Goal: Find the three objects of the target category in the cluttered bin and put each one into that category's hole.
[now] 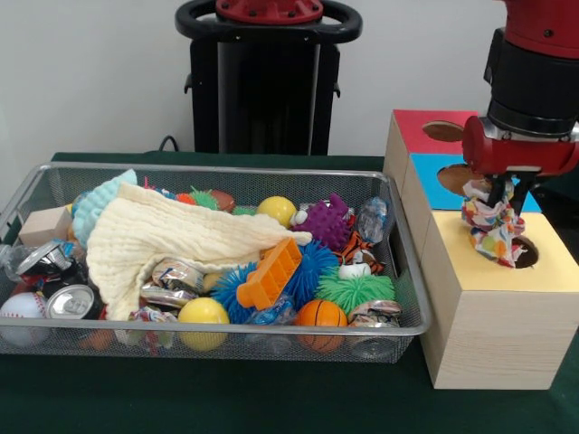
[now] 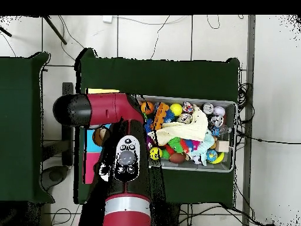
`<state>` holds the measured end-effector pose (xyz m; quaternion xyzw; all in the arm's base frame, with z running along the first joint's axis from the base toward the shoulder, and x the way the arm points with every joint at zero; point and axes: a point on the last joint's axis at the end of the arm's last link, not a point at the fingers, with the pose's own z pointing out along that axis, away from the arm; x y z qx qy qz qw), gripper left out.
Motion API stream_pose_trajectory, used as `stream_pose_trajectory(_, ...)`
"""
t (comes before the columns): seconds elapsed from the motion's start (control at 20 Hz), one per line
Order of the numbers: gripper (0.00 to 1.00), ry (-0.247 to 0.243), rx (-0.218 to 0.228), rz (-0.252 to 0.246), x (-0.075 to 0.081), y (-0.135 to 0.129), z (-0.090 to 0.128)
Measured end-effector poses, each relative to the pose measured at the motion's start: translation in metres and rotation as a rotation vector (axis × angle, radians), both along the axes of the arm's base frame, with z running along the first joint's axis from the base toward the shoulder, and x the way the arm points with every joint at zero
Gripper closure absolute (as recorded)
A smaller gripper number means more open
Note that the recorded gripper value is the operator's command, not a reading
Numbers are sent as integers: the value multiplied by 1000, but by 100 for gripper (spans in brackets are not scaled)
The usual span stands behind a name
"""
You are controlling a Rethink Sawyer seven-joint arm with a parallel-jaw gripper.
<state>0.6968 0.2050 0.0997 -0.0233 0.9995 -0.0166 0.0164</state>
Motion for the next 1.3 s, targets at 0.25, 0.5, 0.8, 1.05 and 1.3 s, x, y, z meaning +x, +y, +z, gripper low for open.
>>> stream_pose_trajectory(0.25, 100, 6, 4, -11, 3, 0, -9)
stream_pose_trajectory(0.5, 100, 4, 9, -17, 8, 4, -14)
stream_pose_trajectory(0.8, 100, -1, 4, -19, 11, 11, -19)
stream_pose_trajectory(1.05, 100, -7, 9, -21, 14, 15, -26)
stream_pose_trajectory(1.3, 100, -15, 18, -30, 17, 17, -34)
